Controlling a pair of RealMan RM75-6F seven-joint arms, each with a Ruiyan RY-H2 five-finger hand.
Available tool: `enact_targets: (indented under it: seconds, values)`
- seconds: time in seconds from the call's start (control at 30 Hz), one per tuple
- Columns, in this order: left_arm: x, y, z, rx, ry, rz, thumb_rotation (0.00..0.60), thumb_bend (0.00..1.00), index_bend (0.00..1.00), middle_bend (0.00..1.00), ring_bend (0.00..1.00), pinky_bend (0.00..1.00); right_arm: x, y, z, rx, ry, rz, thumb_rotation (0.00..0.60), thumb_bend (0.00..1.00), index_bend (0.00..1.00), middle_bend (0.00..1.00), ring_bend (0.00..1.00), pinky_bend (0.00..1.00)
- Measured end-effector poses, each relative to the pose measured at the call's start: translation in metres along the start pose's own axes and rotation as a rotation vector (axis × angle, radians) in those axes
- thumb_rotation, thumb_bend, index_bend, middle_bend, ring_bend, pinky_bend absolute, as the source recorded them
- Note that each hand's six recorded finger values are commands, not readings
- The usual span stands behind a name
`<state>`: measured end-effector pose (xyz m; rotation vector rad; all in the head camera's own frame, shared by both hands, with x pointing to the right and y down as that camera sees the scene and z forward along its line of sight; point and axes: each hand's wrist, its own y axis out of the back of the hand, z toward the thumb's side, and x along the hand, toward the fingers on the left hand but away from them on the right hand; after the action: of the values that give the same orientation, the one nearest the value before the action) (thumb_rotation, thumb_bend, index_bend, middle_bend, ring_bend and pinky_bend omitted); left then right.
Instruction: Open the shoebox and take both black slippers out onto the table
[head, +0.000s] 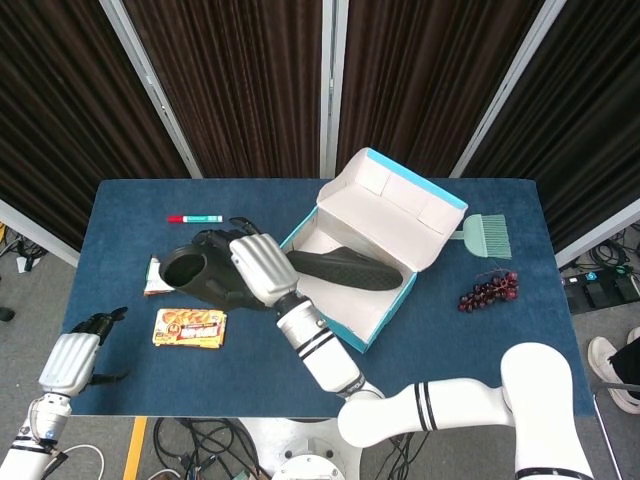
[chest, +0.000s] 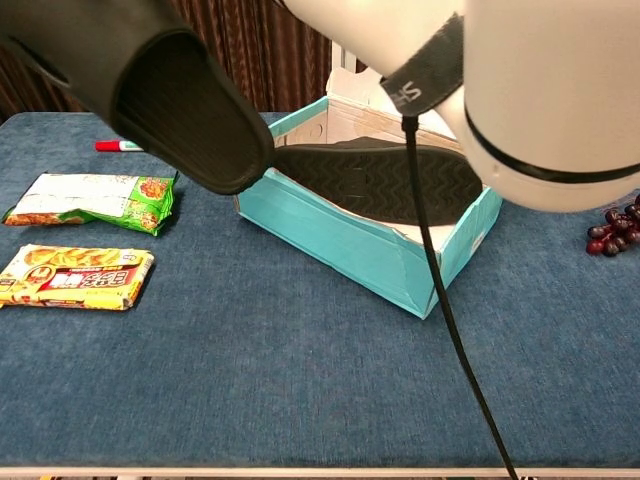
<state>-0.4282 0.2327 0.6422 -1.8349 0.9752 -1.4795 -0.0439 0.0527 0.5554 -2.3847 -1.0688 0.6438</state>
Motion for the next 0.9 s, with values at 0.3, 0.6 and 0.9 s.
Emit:
enact_targets:
  seconds: [0.3,0.6,0.9]
  values:
    - [-0.001,-0.002,-0.003,0.002,0.007,-0.003,0.600,0.00,0.12,0.20,0.17,0.31,-0.006,-0.029,-0.020,-0.083,-0.104,0.068,0.600,0.63,0.31,0.74,0.59,0.15]
    - [-0.002,-0.005,-0.007,0.001,0.016,-0.011,0.600,0.00,0.12,0.20,0.17,0.31,-0.008,-0.053,-0.040,-0.031,-0.142,0.102,0.600,0.60,0.31,0.73,0.59,0.14]
    - [-0.003,-0.007,-0.010,0.003,0.022,-0.018,0.600,0.00,0.12,0.20,0.17,0.31,-0.006,-0.074,-0.060,0.028,-0.184,0.181,0.600,0.34,0.05,0.33,0.09,0.00]
